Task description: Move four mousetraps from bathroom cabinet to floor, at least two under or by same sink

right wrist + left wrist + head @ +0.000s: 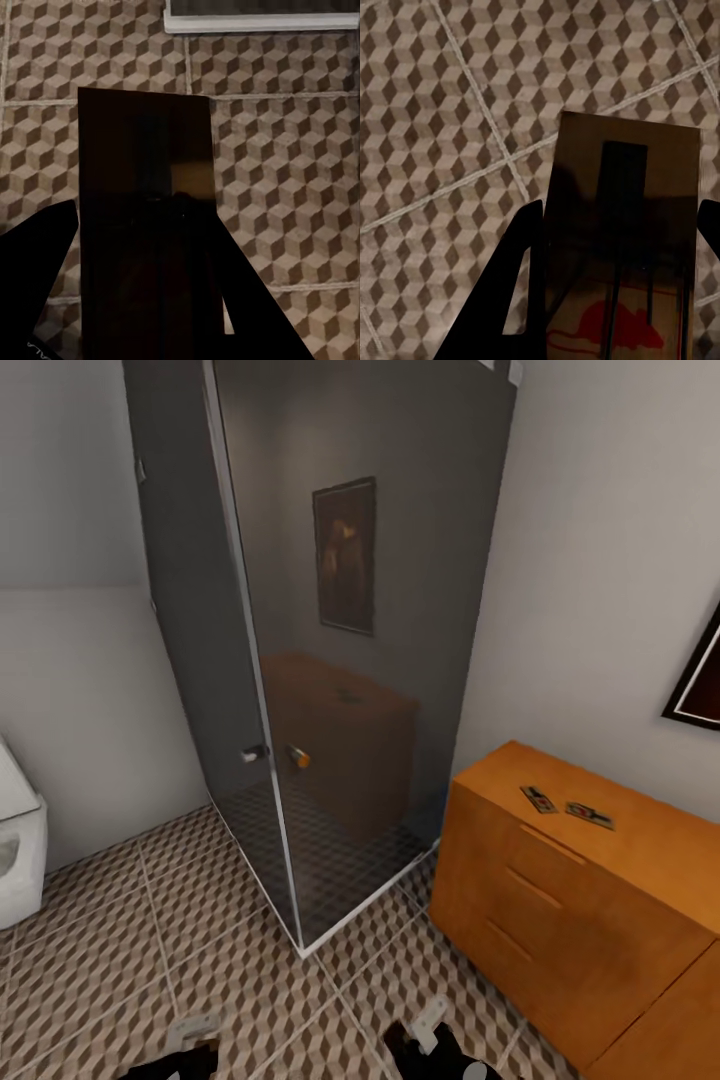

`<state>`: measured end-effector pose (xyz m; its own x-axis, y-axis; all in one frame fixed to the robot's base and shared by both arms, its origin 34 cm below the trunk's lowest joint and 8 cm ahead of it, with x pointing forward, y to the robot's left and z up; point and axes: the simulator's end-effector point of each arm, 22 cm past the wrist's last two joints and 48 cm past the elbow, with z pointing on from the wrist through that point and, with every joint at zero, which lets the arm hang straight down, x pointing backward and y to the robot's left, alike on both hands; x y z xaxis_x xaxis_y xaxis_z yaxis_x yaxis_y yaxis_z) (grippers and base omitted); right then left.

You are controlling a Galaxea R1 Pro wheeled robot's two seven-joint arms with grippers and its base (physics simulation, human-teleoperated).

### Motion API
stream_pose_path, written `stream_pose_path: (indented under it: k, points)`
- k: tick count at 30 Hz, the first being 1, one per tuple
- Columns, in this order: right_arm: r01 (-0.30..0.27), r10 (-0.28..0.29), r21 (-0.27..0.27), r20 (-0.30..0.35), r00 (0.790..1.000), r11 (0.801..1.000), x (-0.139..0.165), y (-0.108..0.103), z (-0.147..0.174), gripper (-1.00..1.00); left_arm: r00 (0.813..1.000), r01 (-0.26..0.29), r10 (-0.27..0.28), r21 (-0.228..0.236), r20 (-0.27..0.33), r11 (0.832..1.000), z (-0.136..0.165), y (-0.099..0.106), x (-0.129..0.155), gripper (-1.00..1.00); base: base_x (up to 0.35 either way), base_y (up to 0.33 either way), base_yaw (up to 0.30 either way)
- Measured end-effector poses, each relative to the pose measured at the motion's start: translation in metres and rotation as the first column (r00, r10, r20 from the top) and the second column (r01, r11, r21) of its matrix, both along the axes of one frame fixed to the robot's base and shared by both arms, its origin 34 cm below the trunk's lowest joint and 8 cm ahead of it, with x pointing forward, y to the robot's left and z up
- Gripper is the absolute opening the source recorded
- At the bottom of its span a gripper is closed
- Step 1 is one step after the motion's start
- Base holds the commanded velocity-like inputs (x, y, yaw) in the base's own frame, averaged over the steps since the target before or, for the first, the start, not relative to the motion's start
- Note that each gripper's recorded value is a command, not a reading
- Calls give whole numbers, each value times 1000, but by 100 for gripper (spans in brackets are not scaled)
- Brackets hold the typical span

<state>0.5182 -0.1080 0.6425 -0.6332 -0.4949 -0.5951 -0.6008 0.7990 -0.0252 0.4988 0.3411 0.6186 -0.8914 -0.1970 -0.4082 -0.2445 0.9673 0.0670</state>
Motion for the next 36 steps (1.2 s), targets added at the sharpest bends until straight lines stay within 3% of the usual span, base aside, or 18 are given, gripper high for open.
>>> stream_pose_path:
  k: [36]
  points:
    - [2,-2,2,7,1000,1000,2,0,3,-100,1000,0,0,0,8,1000,3,0,2,-100,0,0,276]
